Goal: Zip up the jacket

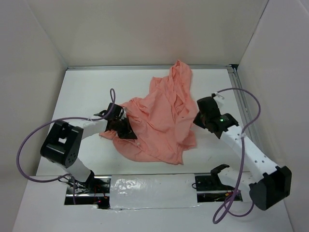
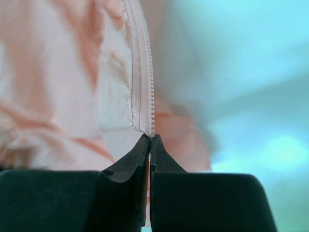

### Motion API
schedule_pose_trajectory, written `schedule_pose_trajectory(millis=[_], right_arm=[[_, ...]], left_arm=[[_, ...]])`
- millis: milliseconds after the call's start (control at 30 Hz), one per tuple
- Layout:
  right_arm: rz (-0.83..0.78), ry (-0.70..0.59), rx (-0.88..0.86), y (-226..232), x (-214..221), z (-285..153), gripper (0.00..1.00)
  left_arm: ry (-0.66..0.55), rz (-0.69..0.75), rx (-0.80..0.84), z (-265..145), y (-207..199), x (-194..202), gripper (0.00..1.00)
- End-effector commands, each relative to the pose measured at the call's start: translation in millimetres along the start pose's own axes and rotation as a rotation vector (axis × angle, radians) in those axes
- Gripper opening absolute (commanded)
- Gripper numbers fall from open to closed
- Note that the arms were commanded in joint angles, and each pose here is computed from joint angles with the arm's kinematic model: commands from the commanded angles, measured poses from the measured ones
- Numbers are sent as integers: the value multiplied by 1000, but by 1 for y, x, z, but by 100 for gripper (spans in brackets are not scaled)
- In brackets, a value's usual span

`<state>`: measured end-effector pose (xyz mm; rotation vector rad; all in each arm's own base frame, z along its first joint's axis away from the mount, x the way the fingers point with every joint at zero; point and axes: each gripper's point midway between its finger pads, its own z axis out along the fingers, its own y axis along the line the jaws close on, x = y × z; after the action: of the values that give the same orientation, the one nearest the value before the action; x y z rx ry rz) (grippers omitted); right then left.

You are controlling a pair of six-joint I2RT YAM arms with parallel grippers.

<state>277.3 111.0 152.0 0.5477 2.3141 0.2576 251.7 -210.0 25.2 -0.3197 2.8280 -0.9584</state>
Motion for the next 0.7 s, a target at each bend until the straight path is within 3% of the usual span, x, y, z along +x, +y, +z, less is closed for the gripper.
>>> schedule_pose_trajectory(millis=[0,167,367,467,567,600,667], right_arm=[[-45,-27,362,-88,-10,-32,0],[-34,-125,512,-104,-49,-50,0],[-212,-125,463,-48,-56,-35,0],[-351,-58,395,-6,-28,-17,0],[-549,37,311,32,20,-1,0],[-599,97,286,40,43,8,0],[-709,134,201,63,77,9,0]], left_arm=[[-114,52,31,-26,-11,-21,0],[-255,49,54,-72,-18,-46,0],[-475,-52,-37,-137,3,-77,0],[-505,-127,-64,-146,12,-75,0],[-469,-221,-114,-143,22,-69,8],[-471,-237,-124,-144,23,-70,23],[-456,-271,-137,-143,26,-68,32]])
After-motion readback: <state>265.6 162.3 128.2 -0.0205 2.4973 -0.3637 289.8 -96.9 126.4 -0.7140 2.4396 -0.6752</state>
